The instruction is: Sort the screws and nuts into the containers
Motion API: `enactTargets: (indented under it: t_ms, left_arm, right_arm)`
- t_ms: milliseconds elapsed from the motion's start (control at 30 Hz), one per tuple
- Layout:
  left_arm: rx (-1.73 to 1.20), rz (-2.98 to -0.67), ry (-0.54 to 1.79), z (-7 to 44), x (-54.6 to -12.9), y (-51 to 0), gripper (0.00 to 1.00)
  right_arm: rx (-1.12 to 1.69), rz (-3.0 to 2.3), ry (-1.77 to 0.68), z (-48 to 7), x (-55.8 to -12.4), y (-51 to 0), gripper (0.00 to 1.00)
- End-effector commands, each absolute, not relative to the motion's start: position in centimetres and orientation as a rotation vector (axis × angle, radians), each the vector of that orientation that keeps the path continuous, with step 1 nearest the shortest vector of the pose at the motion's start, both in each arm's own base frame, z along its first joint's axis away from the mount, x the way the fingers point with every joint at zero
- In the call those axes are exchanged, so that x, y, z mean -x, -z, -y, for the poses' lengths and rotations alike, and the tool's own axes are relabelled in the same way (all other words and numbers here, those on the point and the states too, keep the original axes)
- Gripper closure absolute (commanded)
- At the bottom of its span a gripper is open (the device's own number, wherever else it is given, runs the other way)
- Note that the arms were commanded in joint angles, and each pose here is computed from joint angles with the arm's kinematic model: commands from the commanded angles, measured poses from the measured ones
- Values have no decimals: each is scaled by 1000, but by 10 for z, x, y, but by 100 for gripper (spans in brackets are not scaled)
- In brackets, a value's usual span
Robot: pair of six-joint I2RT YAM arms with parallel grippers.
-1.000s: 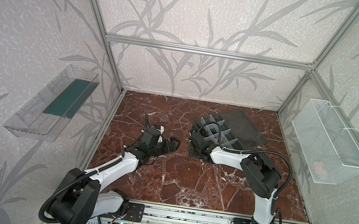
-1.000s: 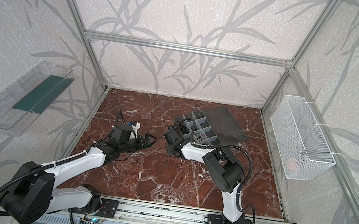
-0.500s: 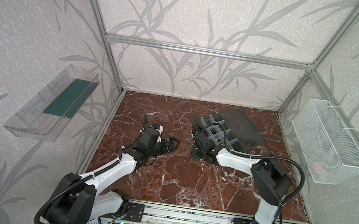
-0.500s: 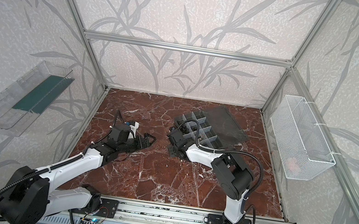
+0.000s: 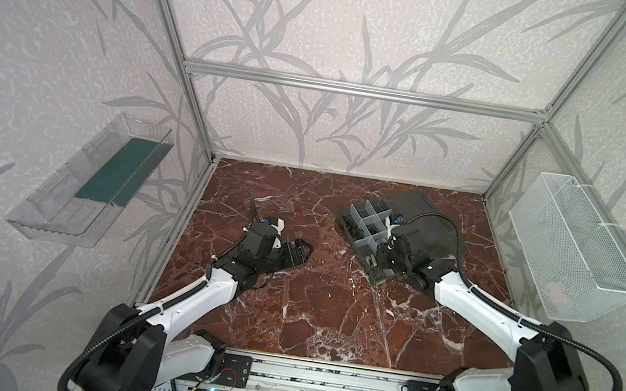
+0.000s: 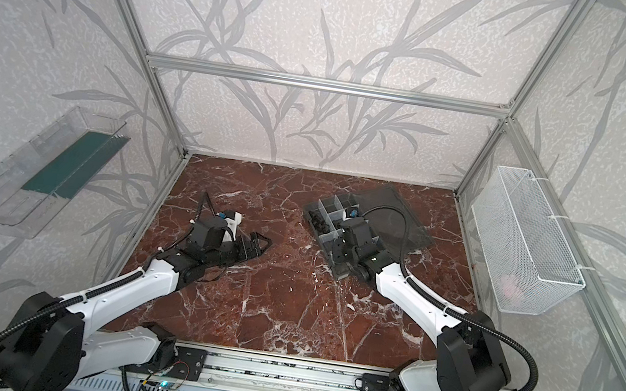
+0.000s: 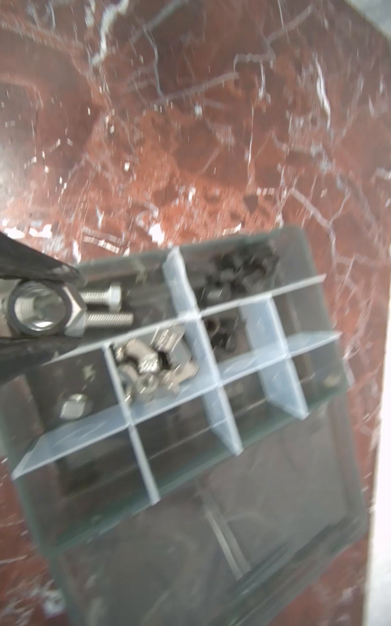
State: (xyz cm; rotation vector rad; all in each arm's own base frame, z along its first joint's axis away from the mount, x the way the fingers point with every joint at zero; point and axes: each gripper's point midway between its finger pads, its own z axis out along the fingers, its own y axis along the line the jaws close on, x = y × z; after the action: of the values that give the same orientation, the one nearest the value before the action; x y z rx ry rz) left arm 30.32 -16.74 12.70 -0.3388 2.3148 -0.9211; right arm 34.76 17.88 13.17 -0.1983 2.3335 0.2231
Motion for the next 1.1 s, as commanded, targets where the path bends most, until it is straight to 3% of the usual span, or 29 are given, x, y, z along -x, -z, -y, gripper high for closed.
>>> enactTargets:
  t_ms: [0,200,367,500,600,700,867,1067]
  left_arm:
    - [307,-2263,941,171,-313,-142,0]
    - [303,-2271,958,175,-315,-138,1]
    - [285,-2269,931,172,-315,-142,0]
    - [281,-2286,778,155,-315,-143,0]
    - [293,-2285,580,130,-318,-147,1]
    - [287,-2259,354,101,-323,-161,0]
    - [392,-2135,-230,16,-322,-187,1]
    - [392,-1906,-634,-44,-324,-194,0]
  right_arm:
    - [113,-2408,-227,-154,-336,-110,91]
    - [52,-2460,-173,-131,-337,-86,89]
    - [42,-2475,-177,-132,-339,-82,73]
    - [36,-2459,-176,-131,-342,-90,60]
    - [29,-2438,-171,-130,-345,-100,52]
    - [12,-2416,-143,-124,-347,-113,39]
    - [-100,-2315,-13,-89,-349,-146,1]
    - [-265,-2123,242,-19,-341,-160,1]
